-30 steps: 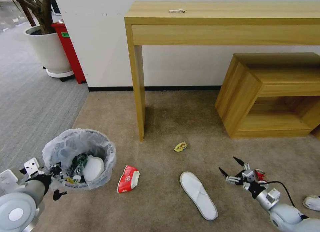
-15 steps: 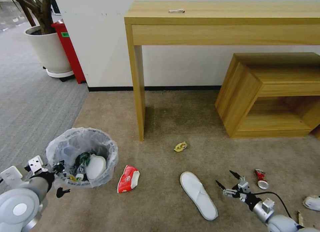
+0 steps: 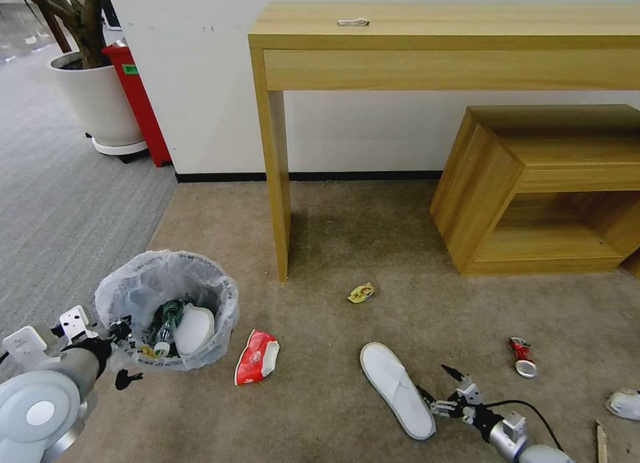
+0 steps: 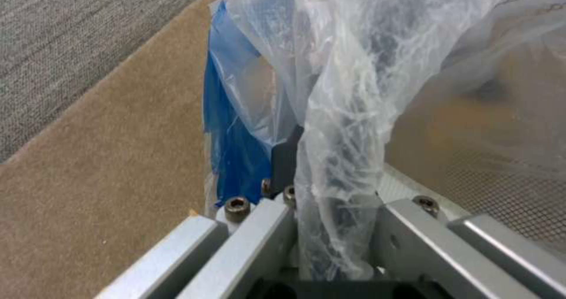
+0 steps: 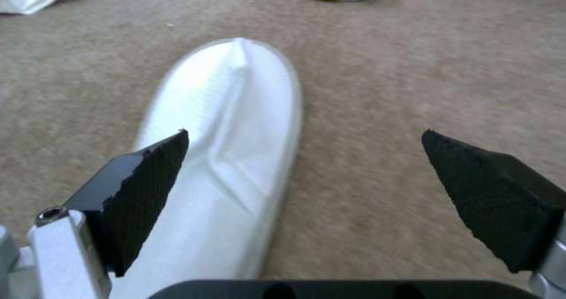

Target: Pick up the trash bin and place the garbage on the floor into it.

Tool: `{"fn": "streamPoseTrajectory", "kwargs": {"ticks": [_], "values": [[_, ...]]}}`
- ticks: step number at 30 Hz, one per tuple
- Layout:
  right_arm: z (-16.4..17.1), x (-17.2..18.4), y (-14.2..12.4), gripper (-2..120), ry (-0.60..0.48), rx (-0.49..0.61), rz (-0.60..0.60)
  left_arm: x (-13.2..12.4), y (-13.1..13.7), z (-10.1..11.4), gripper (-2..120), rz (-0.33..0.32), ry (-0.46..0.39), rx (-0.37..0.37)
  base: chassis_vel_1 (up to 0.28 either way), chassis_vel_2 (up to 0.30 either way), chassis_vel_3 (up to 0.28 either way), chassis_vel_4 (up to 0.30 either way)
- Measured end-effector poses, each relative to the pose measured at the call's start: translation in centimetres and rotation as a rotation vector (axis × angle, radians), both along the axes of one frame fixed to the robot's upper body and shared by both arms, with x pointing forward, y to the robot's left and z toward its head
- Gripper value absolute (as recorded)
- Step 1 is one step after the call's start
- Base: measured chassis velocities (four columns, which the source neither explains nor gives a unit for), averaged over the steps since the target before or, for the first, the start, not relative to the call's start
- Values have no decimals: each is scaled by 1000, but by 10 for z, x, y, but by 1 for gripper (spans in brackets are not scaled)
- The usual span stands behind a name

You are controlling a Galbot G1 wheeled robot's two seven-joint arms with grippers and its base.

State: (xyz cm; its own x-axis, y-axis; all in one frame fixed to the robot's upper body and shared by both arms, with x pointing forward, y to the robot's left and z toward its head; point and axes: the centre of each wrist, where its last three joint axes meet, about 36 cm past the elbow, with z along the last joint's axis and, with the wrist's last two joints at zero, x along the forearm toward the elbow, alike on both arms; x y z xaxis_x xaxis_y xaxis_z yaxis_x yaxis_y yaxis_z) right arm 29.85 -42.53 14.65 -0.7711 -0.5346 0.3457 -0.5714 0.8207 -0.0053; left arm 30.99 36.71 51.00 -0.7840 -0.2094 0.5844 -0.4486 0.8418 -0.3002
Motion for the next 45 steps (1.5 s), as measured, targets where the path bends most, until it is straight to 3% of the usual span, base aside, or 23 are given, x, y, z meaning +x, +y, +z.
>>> {"fn": "streamPoseTrajectory", "kwargs": {"ticks": [15,28,40,45], "values": [[-8,15,37,100,10,46,62,-12,-1,10,0,10,-16,13,0,0,0,0],[-29,24,49,100,39,37,75,-20,-3,17,0,7,-25,18,0,0,0,0],[-41,53,54,100,32,7,75,-28,-1,22,0,15,-24,29,0,0,0,0],[-41,63,59,93,18,12,72,-29,0,22,0,17,-25,30,0,0,0,0]]}}
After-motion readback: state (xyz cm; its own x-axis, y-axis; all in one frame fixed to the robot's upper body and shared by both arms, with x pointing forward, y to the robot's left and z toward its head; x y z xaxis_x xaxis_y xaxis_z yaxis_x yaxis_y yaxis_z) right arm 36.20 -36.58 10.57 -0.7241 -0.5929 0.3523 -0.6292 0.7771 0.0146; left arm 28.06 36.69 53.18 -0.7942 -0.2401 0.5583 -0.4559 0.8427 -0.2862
